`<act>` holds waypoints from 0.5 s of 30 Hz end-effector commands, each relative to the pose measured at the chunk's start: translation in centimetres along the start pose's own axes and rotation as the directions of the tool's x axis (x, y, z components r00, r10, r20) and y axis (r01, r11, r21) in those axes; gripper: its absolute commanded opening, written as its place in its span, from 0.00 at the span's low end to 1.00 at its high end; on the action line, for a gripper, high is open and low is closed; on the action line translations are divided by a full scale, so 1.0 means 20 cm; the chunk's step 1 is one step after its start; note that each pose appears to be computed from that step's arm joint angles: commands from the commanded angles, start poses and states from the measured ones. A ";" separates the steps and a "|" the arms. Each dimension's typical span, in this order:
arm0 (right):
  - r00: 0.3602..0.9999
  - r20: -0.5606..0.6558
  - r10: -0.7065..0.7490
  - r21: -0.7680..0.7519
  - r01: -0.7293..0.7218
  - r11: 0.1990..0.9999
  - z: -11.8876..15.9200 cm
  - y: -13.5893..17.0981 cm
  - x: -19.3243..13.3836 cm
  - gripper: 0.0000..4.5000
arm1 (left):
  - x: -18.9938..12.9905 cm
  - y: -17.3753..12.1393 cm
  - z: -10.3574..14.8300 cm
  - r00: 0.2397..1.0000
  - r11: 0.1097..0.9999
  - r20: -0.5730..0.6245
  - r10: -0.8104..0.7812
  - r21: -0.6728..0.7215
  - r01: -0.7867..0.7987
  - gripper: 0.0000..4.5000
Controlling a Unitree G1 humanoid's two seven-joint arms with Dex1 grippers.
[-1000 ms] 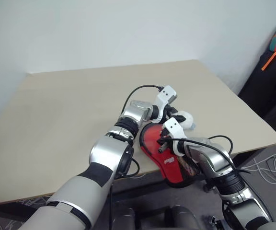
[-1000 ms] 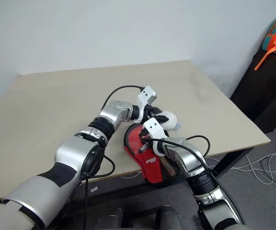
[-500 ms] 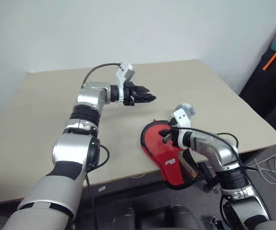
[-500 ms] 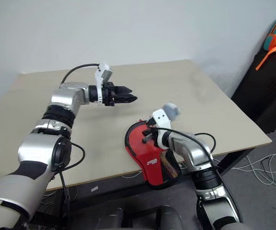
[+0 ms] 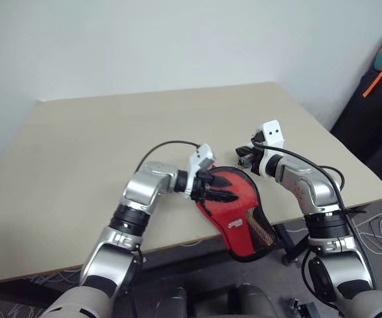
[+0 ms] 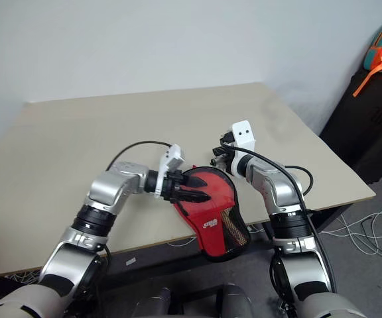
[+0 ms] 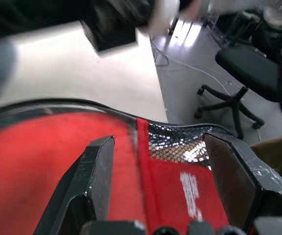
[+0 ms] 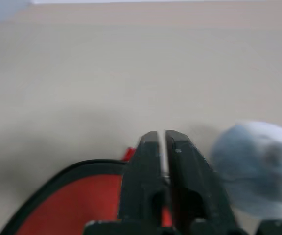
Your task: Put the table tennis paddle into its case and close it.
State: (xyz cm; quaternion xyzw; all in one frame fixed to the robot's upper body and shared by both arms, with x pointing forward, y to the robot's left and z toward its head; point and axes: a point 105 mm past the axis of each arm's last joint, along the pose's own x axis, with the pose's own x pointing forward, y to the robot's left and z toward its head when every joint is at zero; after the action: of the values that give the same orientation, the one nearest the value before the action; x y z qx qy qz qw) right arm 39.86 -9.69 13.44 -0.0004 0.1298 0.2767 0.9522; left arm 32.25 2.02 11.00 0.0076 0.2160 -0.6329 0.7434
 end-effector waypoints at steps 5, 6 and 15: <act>0.991 0.093 -0.101 -0.096 0.110 0.989 0.14 -0.07 0.09 0.50 | 0.07 0.01 -0.10 0.993 0.996 -0.090 0.076 0.055 -0.071 0.68; 0.989 0.097 -0.112 -0.096 0.121 0.988 0.15 -0.08 0.11 0.50 | 0.07 0.01 -0.12 0.991 0.995 -0.100 0.088 0.060 -0.082 0.68; 0.969 0.078 -0.235 -0.155 0.245 0.957 0.10 -0.22 0.17 0.50 | 0.07 0.04 -0.15 0.985 0.990 -0.102 0.138 0.051 -0.133 0.68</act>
State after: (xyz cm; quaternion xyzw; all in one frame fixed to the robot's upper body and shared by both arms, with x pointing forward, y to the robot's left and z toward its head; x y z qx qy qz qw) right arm 44.81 -11.02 12.52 -0.0687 0.1062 0.1824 0.9751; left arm 31.93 2.18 6.64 0.0657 0.2613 -0.5794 0.7692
